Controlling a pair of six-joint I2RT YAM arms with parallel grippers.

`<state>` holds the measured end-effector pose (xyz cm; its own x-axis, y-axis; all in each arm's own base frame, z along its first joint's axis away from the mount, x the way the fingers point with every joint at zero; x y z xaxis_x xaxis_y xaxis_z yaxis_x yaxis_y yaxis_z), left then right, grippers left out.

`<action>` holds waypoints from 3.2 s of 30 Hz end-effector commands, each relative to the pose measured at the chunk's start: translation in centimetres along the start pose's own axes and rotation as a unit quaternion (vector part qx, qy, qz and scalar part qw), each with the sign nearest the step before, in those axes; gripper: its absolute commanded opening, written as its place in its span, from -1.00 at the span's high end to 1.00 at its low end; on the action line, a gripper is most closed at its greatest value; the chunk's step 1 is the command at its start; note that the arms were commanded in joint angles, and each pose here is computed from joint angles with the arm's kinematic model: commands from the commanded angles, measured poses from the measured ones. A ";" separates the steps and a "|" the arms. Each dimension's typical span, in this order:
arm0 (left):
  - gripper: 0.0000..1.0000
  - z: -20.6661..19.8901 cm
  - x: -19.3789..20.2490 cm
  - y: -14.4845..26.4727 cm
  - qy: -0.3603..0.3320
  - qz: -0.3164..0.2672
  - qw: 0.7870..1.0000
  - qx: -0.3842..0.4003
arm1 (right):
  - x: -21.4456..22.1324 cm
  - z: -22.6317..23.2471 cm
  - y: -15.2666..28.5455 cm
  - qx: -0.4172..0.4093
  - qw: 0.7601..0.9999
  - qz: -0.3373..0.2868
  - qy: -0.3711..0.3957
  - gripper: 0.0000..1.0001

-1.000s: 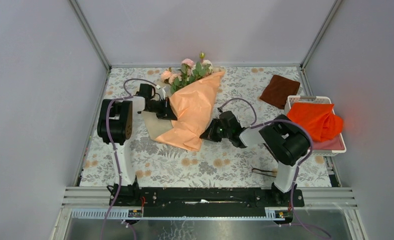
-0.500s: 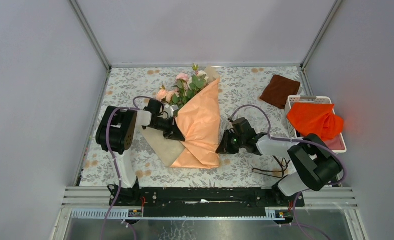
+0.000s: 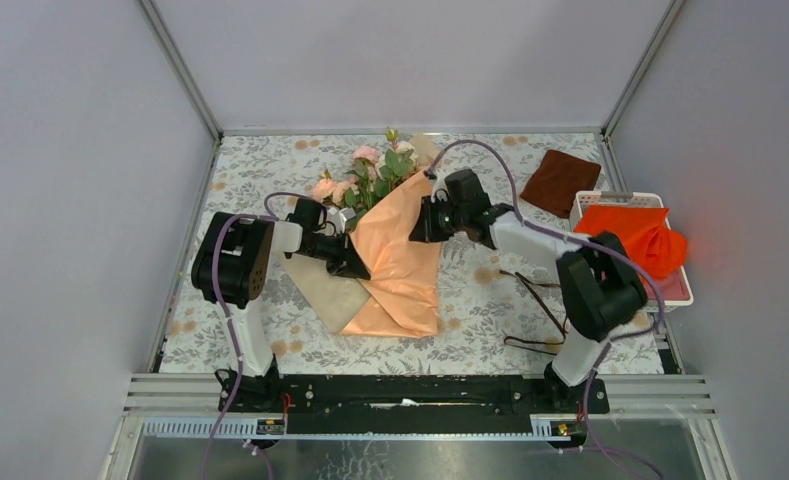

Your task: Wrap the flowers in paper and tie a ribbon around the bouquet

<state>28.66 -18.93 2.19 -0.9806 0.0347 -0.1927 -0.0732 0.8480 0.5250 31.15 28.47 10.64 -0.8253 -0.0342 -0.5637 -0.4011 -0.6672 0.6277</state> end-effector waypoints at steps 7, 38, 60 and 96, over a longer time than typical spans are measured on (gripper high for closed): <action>1.00 1.5 -0.2 -0.1 -0.008 0.001 1.000 -0.026 | -11.0 -9.0 -7.7 -0.090 0.991 -0.035 -0.091 1.00; 1.00 0.2 -2.2 1.1 -0.061 -0.024 0.997 -0.041 | -3.4 -5.1 -0.5 -0.010 0.997 -0.035 -0.067 -0.03; -0.20 -7.3 -6.3 5.8 -0.227 -0.079 0.965 0.103 | 16.3 -2.3 -1.0 0.017 0.988 0.115 -0.102 0.87; 1.00 4.7 -10.4 4.7 -0.142 -0.117 0.975 -0.127 | 15.5 -1.6 7.1 0.060 0.992 0.079 -0.082 0.38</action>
<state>38.79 -12.86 2.72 -0.8832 0.0016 -0.4690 -0.3341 0.6997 0.6315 14.51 22.53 2.25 -0.9629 -0.0067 -0.2699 -0.2107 -0.6062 0.7669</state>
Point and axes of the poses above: each gripper's point midway between its finger pads, its own y axis back along the fingers, its own z axis along the line the jaws close on, x = y × z, the point moved 1 cm from there along y, back along the fingers, and after that the axes turned 2 degrees about -y, right-handed, at the moved point
